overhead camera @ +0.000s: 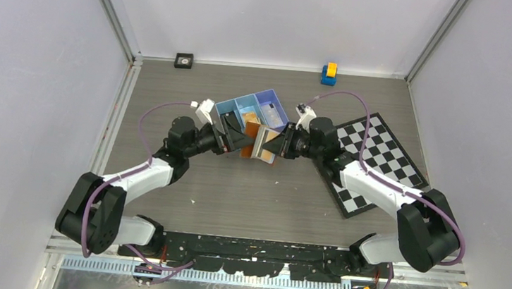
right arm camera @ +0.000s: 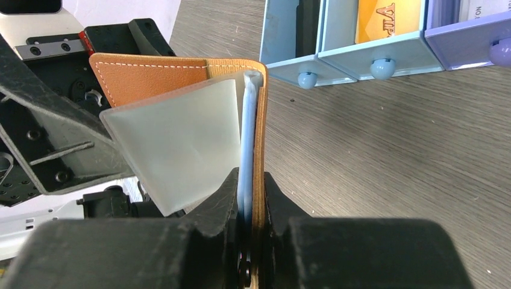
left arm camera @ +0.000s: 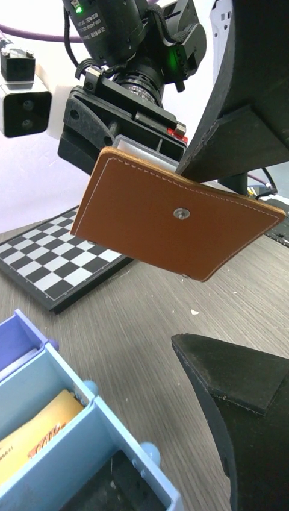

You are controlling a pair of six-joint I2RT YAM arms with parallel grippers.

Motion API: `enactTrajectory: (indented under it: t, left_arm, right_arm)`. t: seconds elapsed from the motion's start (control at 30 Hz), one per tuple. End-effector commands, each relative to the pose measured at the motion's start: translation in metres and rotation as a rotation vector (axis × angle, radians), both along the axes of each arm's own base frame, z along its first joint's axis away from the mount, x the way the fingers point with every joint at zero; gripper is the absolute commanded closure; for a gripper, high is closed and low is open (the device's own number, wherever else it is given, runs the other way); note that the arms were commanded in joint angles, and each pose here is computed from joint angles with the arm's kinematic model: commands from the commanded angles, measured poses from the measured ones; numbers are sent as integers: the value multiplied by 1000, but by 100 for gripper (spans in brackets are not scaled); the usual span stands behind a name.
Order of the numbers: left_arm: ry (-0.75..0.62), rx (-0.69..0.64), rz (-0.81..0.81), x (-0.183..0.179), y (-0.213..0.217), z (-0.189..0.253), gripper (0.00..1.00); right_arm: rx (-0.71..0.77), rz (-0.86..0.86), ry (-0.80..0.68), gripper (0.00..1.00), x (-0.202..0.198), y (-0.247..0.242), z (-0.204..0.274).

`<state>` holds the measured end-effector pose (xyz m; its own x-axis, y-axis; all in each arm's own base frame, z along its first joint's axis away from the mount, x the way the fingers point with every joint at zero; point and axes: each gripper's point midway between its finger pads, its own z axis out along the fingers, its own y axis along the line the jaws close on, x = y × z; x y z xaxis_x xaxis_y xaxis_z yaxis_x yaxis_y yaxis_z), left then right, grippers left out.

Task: Take the credit cards out of the card holder
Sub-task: Remove the credit card from the card holder.

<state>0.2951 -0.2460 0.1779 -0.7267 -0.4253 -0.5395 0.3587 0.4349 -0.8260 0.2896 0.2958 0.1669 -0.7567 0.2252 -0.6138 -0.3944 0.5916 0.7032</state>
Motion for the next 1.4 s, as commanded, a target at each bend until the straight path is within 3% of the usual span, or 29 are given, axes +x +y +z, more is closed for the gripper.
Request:
enactTrajectory:
  t: [0.0,0.43,0.83,1.17,1.37]
  left_arm:
    - [-81,32,-41,0,-12,16,1]
    - [-233,81,54,-9,2,40,0]
    - [-138,205,27,-1,-14,9,1]
    - [-122,182,-22,-3,-23,5,28]
    - [-125,166,-49,-5,-27,5,50]
  right_arm:
    - [45,30,-58,100,7,9,28]
    - [12,19,-17,99,11,10,18]
    - [53,70,-29,100,4,18,26]
    - [86,122,-46,94,-4,24,32]
    - [98,139,-55,93,-6,25,34]
